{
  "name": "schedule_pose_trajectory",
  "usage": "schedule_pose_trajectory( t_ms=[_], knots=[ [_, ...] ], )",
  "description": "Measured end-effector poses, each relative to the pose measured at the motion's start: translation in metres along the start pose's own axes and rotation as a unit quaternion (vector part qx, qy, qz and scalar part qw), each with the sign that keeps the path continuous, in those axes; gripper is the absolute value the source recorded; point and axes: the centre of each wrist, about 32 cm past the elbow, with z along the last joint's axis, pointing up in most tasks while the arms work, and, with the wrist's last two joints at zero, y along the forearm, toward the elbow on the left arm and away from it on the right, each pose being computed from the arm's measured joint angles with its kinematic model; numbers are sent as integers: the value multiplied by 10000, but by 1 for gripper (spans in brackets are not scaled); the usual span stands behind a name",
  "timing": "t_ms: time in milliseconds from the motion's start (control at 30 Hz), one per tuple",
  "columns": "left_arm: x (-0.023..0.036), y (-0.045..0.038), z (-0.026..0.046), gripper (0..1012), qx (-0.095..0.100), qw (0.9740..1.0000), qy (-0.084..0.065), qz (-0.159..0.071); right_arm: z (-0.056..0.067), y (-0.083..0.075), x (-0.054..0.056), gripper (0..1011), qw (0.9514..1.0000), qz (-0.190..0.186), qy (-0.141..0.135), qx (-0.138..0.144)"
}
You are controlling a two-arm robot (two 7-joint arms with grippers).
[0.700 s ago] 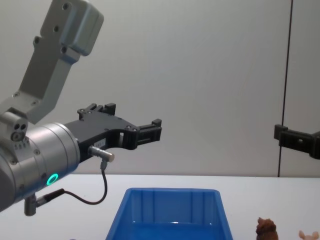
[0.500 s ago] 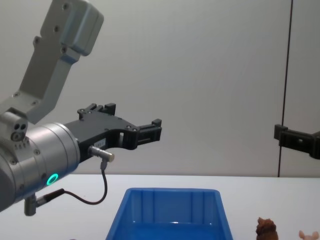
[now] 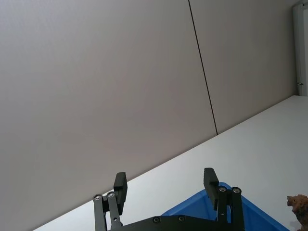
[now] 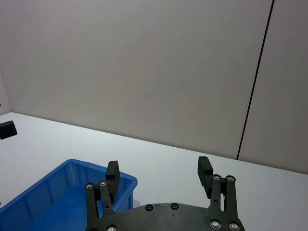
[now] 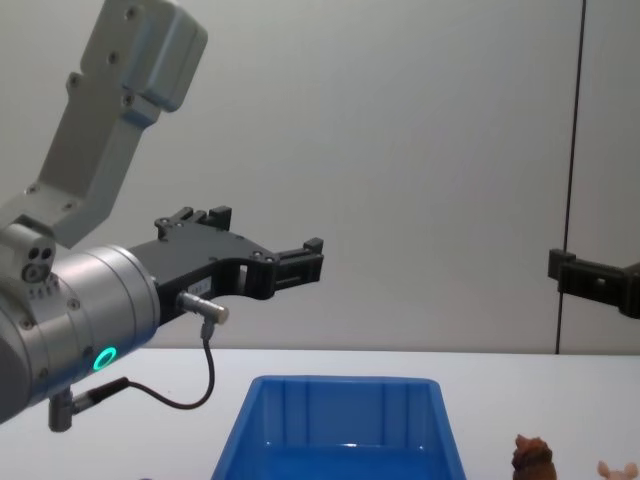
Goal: Pick up the two dolls from the table and place them into the box.
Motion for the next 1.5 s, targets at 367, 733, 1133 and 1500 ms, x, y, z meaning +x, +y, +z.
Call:
schedule_pose_trajectory(
  t_ms=[367, 733, 1133, 1500],
  knots=[
    [0, 0, 0, 1002, 1, 10000, 0, 0, 0, 0, 0, 1001, 10000, 0, 0, 0],
    [0, 0, 0, 1002, 0, 10000, 0, 0, 0, 8, 3, 1001, 10000, -12, 5, -2],
    [0, 0, 0, 1002, 0, 10000, 0, 0, -46, 62, 31, 1001, 9994, -236, 2, -245],
    [0, 0, 0, 1002, 0, 10000, 0, 0, -115, 50, 19, 1001, 9961, -535, 12, -696]
  ],
)
